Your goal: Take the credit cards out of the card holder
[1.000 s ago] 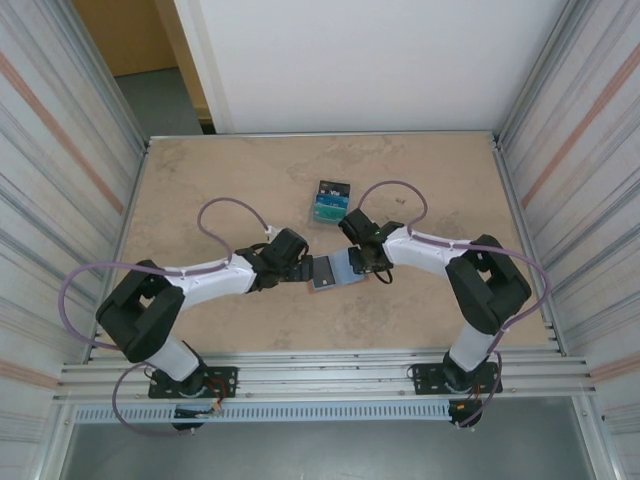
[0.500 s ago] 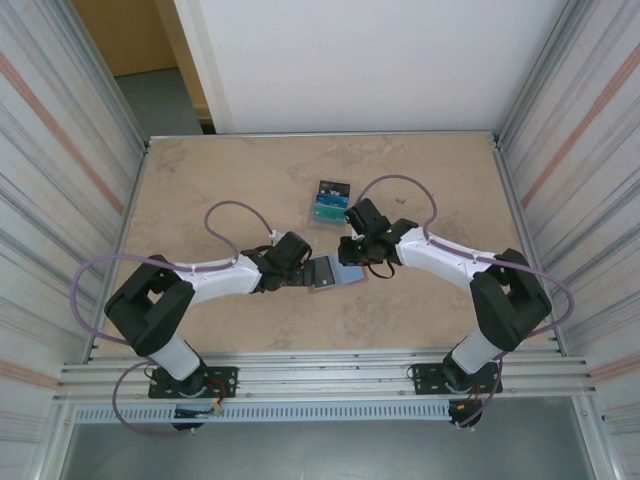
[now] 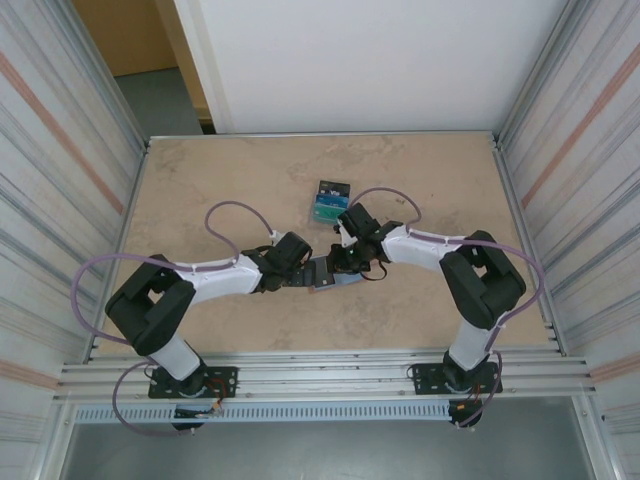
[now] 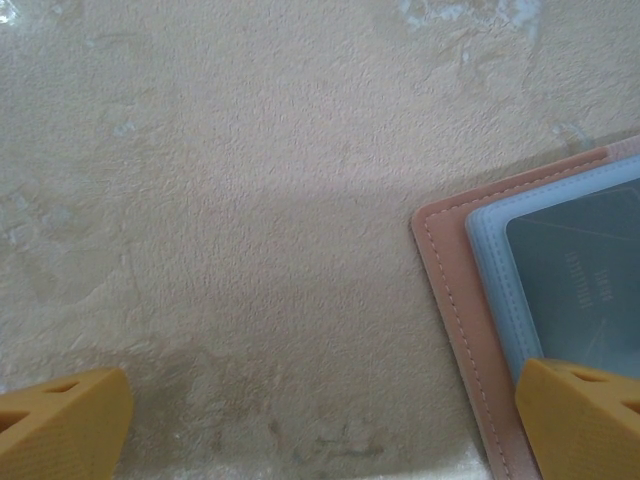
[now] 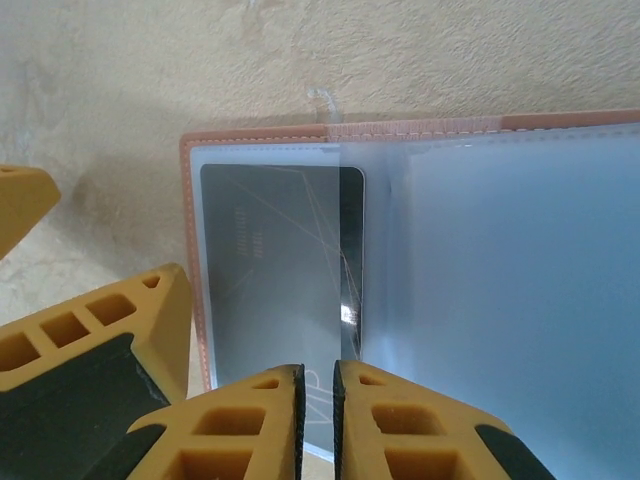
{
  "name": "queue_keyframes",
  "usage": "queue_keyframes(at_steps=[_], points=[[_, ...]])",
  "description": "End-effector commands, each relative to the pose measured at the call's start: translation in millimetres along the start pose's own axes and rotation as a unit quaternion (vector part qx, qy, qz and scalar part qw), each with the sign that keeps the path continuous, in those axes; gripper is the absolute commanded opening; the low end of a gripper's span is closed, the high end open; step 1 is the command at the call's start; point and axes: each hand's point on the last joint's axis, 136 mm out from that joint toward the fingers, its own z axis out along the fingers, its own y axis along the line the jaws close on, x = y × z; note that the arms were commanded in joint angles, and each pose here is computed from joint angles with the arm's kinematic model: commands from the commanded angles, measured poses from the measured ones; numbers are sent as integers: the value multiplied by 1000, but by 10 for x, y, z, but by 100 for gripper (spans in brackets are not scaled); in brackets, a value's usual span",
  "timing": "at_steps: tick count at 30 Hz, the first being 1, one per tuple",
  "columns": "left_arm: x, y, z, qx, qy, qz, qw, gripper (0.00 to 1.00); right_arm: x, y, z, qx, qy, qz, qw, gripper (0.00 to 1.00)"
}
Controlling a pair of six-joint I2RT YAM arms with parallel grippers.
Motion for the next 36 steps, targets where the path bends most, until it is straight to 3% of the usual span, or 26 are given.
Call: queue_keyframes(at_steps=[1,14,21,30,36], points=[[-3,-17,6,-4,2,2,1000,99,13,-44,64,-3,12,-5,1000,18],[12,-7,21,-7,4,2,1000,99,56,-87,163,-4,27,-2,1000,21],[63,11,45,-11,14,7,1000,99,37,-26,179,-50,28,16,998,16],[117,66,59,-23,24,10,999,99,7,61,161,-129,29,35,991,17],[107,59,57,-23,24,10,999,99,53,69,214,-145,42,38,988,20]])
